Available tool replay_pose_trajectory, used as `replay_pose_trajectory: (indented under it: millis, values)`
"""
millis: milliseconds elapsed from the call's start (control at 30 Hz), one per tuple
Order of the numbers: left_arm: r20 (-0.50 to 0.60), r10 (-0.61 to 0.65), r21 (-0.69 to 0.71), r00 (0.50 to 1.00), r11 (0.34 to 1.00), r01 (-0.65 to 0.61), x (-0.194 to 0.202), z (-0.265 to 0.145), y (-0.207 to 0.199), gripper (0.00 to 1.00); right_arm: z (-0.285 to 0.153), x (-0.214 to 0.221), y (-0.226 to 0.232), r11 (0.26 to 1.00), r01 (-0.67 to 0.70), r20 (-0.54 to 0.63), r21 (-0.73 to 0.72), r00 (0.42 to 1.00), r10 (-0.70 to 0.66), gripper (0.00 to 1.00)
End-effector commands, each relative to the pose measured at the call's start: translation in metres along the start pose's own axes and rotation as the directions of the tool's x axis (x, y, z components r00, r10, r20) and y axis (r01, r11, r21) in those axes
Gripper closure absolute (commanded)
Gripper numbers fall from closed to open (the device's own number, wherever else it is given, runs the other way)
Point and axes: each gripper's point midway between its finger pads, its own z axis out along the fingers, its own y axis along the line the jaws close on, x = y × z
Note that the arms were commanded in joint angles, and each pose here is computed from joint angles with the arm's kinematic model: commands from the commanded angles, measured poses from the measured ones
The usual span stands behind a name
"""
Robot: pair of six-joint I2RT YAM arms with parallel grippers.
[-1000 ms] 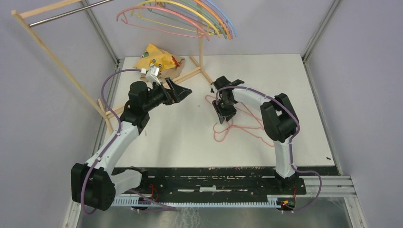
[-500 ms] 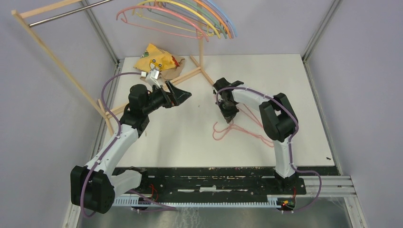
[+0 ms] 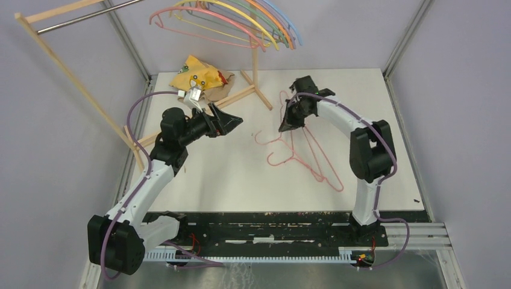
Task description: Organize the hangers
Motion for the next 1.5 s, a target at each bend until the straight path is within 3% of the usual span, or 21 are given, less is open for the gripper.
replay_pose_trajectory:
  millis: [0,200,400,767,1267,1467]
  values:
    - [0.047,0.060,0.099,0.997,0.993,-0.064,-0.015,-0.007,-0.028,0.00,-0.077,-0.085,0.052,0.947,-0.163,0.274,-0.278,0.931,0.241,0.99]
    - [0.050,0.058,0.133,0.997,0.989,-0.064,-0.008,-0.008,-0.032,0.01,-0.109,-0.136,0.071,0.830,-0.281,0.334,-0.482,0.817,0.470,0.99]
    - [0.005,0.086,0.108,0.996,0.990,-0.086,0.017,0.013,-0.019,0.01,-0.129,-0.158,0.101,0.713,-0.307,0.273,-0.631,0.772,0.574,0.99]
    - [-0.120,0.182,0.019,0.976,0.983,-0.181,0.086,0.084,0.000,0.01,-0.152,-0.155,0.126,0.605,-0.330,0.167,-0.725,0.768,0.619,1.00]
    - [-0.173,0.228,-0.085,0.958,0.966,-0.245,0.100,0.107,0.029,0.01,-0.158,-0.113,0.134,0.521,-0.412,0.001,-0.748,0.783,0.621,0.99]
    - [-0.222,0.206,-0.079,0.953,0.970,-0.229,0.116,0.109,0.034,0.19,-0.171,-0.117,0.151,0.463,-0.393,-0.059,-0.794,0.809,0.585,0.99]
